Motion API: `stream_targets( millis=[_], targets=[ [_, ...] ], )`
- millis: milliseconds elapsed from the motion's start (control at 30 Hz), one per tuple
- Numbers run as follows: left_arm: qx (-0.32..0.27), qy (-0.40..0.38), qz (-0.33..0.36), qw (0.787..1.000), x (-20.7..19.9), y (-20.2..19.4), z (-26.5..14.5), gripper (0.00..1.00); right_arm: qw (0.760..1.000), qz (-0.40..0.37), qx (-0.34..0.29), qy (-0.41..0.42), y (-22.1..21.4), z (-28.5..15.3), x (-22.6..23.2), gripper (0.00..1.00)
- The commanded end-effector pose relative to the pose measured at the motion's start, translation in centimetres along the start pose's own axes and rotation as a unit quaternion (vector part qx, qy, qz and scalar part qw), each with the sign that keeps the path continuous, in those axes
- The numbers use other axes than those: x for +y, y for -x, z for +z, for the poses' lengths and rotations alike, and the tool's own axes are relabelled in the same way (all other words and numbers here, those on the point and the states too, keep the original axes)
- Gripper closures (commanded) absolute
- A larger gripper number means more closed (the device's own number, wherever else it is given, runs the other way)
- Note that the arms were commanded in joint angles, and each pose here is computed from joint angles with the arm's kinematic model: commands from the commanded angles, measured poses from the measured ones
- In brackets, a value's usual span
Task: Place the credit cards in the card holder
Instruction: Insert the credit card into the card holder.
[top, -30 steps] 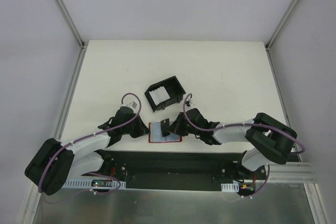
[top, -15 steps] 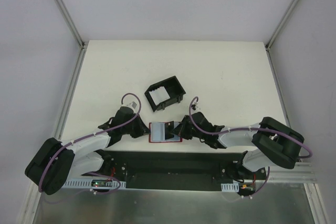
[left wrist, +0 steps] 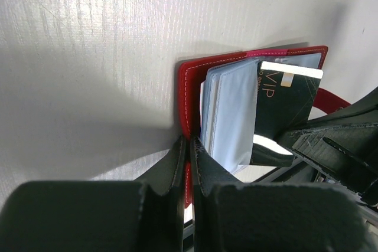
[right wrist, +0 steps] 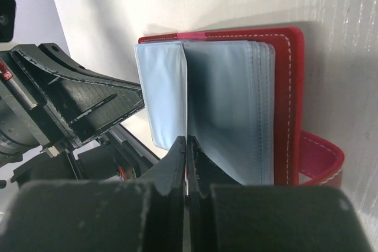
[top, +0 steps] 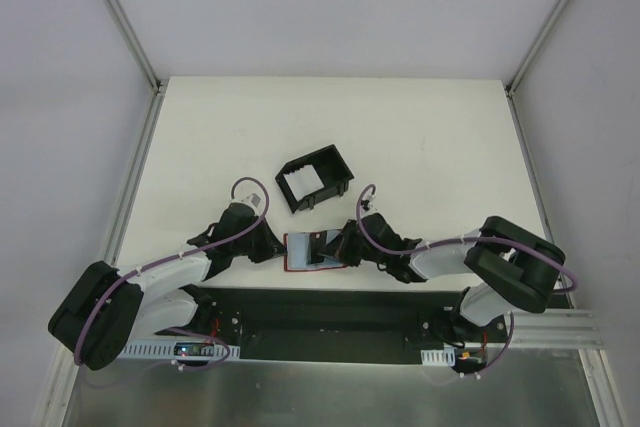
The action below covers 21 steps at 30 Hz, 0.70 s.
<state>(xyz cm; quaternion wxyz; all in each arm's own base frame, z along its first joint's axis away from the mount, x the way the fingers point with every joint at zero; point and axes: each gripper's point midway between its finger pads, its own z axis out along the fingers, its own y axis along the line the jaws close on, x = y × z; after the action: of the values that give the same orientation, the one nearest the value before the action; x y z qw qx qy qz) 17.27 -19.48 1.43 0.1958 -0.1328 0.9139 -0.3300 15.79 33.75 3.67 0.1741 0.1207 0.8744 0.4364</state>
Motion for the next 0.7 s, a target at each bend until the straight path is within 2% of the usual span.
stream_targets(
  millis=[0, 400, 667],
  targets=[
    [0.02, 0.045, -0.001, 0.999, 2.4, -1.1, 0.0, 1.0, 0.999, 0.029, 0.031, 0.009, -1.5, -0.1, -0.2, 1.0],
    [0.016, 0.047, 0.002, 0.999, 2.4, -0.9, 0.0, 1.0, 0.999, 0.026, 0.041, -0.012, -2.2, -0.9, -2.0, 1.0],
    [0.018, 0.044, 0.005, 0.999, 2.2, -0.8, 0.1, 1.0, 0.998, 0.01, 0.069, 0.007, -2.2, 0.5, -0.8, 1.0]
  ],
)
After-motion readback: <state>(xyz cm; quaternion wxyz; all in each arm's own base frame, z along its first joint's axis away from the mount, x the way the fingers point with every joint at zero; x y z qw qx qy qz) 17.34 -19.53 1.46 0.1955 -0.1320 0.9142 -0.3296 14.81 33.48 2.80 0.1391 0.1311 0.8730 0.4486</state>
